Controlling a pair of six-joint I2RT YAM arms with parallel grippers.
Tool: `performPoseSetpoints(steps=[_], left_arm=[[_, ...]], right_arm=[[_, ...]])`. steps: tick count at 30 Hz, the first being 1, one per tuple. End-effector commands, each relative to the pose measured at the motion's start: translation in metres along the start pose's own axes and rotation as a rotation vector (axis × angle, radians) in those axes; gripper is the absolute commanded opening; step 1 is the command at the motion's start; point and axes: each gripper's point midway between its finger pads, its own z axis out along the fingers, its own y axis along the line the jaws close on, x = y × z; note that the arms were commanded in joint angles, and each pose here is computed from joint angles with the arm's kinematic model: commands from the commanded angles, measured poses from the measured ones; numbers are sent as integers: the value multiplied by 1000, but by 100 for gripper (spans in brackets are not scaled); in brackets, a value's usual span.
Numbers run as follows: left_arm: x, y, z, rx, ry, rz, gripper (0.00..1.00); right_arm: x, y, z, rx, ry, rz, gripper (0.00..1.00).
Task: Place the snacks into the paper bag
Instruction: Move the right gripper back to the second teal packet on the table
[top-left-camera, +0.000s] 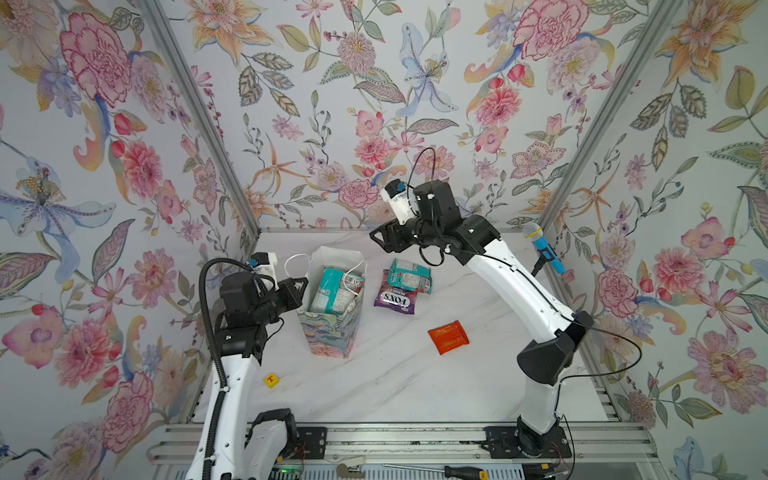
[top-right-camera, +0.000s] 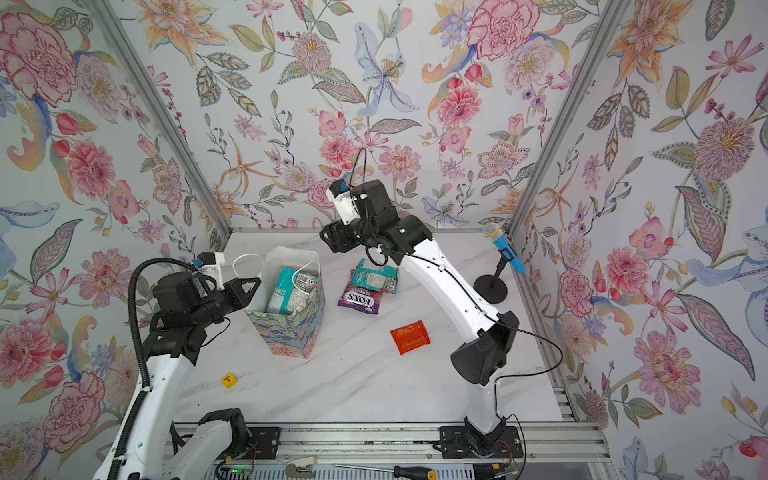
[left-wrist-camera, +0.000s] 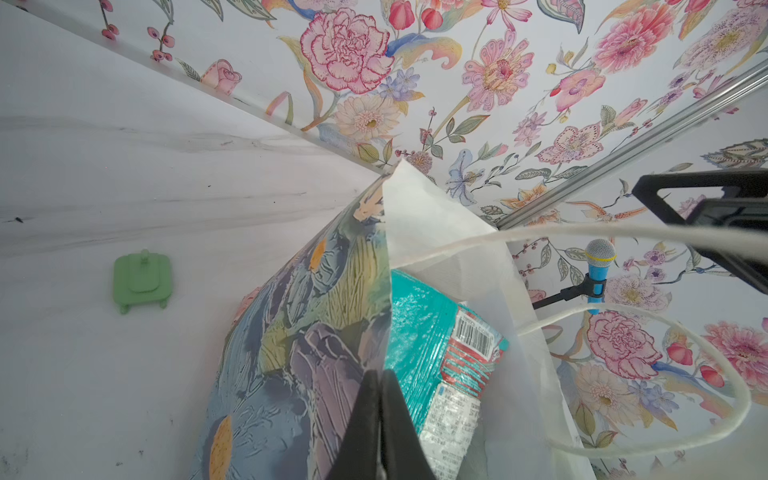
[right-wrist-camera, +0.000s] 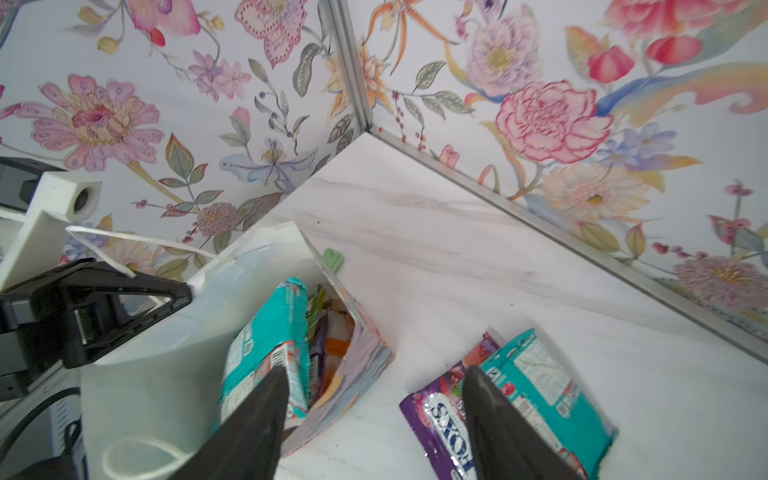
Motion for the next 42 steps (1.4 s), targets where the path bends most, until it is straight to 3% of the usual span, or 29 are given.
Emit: performPoseSetpoints(steps=[1, 7, 13, 18, 22, 30, 42], left_arm=[[-15, -18, -6, 57, -40, 55, 5], [-15, -17, -5, 53, -39, 52, 5], [-15, -16, -4, 53, -40, 46, 5], [-14, -15, -4, 51, -40, 44, 5], [-14, -16, -5, 50, -40, 43, 5], [-15, -17, -6, 48, -41, 47, 5], [-15, -16, -6, 44, -40, 44, 5]], right_arm=[[-19, -28, -22, -27, -178, 170, 76], [31, -79, -44, -51, -246, 407, 89], [98, -126, -44, 62, -177, 558, 92], [155, -166, -35, 151, -101, 674, 91], [188, -187, -21, 135, -68, 768, 87], [230, -203, 17, 92, 16, 873, 76], [273, -218, 55, 74, 64, 991, 77]])
